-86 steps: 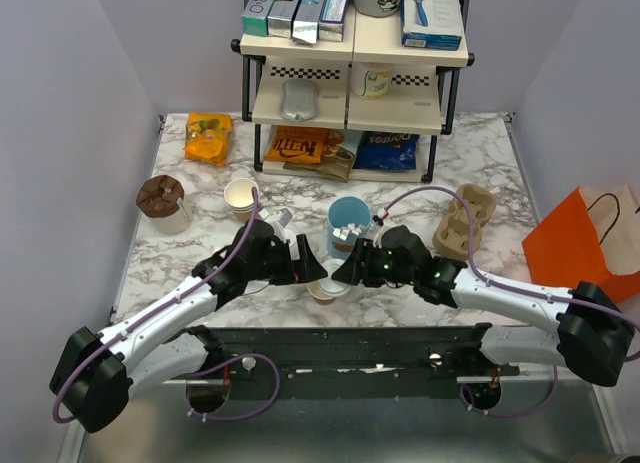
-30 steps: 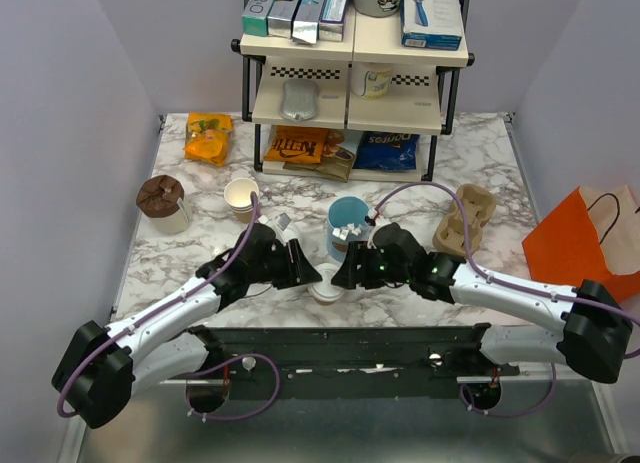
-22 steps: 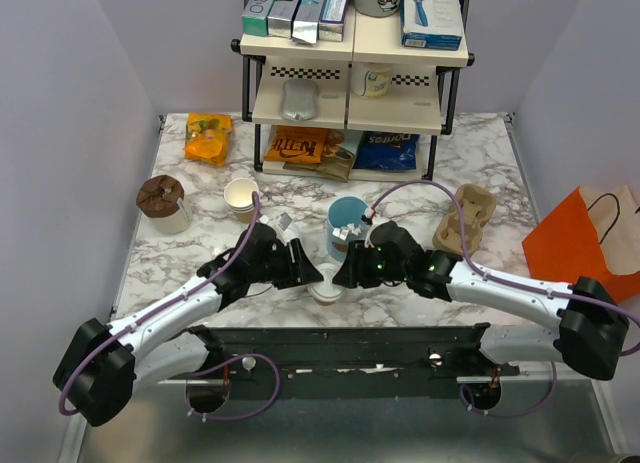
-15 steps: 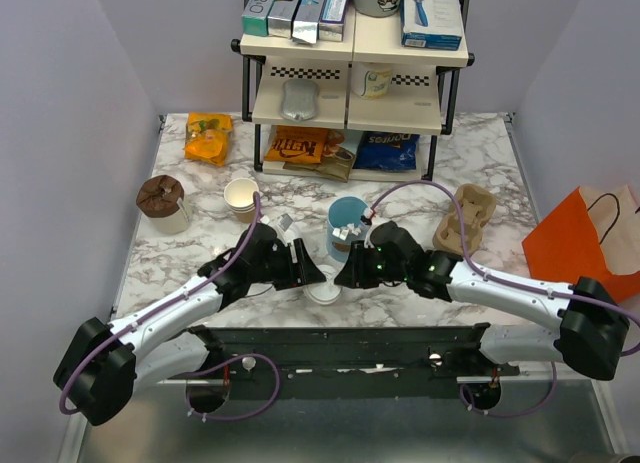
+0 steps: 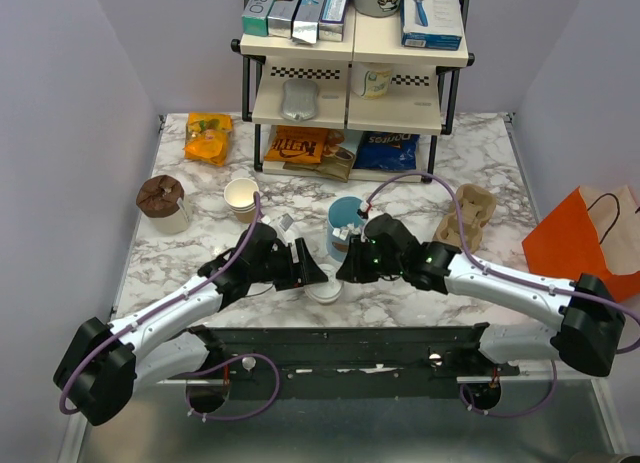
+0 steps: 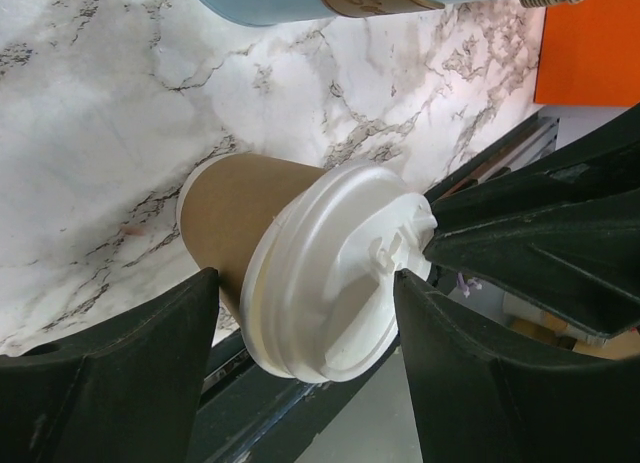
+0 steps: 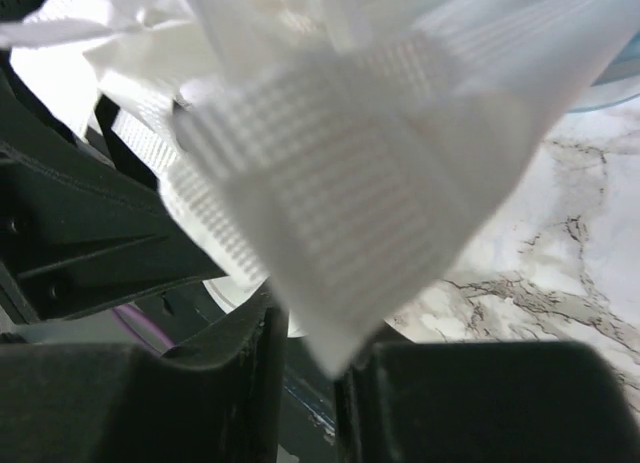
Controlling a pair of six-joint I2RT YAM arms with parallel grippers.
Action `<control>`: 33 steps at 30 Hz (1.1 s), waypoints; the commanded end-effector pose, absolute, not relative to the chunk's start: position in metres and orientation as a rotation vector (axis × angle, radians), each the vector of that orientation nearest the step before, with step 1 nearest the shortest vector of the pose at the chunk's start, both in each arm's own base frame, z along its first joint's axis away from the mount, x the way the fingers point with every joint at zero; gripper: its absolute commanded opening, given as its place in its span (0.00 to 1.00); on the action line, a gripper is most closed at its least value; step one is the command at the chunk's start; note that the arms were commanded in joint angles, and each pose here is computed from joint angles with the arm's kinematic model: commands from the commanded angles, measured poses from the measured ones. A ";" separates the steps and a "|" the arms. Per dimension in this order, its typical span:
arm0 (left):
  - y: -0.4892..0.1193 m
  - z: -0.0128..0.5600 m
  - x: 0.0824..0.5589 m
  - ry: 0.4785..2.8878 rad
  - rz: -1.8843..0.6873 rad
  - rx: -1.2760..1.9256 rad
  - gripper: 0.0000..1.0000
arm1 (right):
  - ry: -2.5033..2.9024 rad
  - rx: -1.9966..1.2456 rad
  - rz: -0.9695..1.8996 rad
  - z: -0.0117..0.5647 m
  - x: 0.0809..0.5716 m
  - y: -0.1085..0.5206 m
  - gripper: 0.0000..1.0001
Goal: Pack the takeout coffee
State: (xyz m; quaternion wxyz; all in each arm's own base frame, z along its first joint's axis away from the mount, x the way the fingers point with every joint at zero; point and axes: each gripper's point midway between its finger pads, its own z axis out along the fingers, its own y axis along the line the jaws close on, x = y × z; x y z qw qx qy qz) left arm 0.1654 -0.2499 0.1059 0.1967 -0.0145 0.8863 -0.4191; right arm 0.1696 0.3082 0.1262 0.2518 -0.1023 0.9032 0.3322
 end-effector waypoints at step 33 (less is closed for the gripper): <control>-0.259 0.113 0.166 2.506 -1.209 0.006 0.50 | 2.523 -0.422 0.744 0.110 0.164 0.301 0.45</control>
